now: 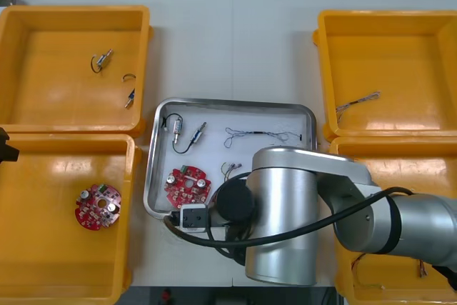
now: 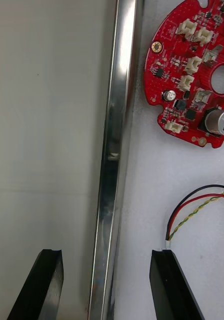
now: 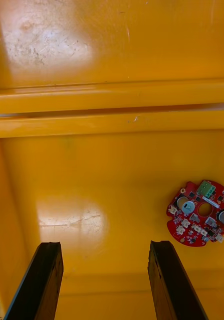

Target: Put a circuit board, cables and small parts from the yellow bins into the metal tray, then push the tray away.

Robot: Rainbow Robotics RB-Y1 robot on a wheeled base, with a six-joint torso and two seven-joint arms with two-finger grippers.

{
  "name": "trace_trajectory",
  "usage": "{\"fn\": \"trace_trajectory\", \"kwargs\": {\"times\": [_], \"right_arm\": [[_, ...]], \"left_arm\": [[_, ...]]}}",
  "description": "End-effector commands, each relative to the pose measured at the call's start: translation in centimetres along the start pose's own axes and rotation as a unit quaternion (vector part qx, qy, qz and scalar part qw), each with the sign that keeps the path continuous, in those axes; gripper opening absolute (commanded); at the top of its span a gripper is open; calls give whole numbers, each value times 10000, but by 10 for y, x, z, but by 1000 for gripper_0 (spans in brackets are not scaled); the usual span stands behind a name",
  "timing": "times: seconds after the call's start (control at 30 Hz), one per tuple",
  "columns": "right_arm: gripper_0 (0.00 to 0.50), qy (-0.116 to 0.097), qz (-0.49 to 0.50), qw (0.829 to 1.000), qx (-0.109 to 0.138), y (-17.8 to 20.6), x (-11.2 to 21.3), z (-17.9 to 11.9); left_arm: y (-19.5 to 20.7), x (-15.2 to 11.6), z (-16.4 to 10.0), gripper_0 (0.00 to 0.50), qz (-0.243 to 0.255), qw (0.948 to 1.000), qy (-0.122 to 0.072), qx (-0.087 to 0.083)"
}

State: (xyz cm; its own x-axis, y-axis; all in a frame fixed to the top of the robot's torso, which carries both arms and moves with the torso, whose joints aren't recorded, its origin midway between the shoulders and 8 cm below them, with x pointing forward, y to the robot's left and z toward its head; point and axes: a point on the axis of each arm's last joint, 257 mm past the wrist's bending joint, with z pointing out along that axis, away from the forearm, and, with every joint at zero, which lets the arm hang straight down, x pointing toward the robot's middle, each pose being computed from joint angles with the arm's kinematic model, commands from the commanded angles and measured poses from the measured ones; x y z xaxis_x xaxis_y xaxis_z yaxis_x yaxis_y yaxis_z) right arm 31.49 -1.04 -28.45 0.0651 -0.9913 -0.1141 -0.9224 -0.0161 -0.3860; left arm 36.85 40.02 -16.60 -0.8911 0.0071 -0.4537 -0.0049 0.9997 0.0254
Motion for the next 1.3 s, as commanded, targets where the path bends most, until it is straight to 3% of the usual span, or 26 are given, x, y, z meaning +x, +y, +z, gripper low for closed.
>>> {"fn": "trace_trajectory", "kwargs": {"times": [0.03,0.27,0.57,1.1,1.17,1.2,1.3], "right_arm": [[500,-110,-391,9991,146,7,-28,4],[500,-16,-361,9992,175,6,-35,17],[500,-66,-335,9990,272,3,-37,40],[496,149,-414,9982,399,3,-25,44],[311,180,-408,9981,419,2,-24,44],[264,180,-408,9981,419,2,-24,44],[37,244,-404,9979,451,-2,-21,43]], "left_arm": [[16,-2,-16,497,144,9995,-89,-252],[16,-2,-16,498,144,9995,-89,-252],[16,-2,-16,498,144,9995,-89,-252],[16,-2,-16,498,144,9995,-89,-252],[16,-2,-16,496,144,9995,-89,-252],[16,-2,-16,499,144,9995,-89,-252],[16,-2,-16,498,144,9995,-89,-252]]}}
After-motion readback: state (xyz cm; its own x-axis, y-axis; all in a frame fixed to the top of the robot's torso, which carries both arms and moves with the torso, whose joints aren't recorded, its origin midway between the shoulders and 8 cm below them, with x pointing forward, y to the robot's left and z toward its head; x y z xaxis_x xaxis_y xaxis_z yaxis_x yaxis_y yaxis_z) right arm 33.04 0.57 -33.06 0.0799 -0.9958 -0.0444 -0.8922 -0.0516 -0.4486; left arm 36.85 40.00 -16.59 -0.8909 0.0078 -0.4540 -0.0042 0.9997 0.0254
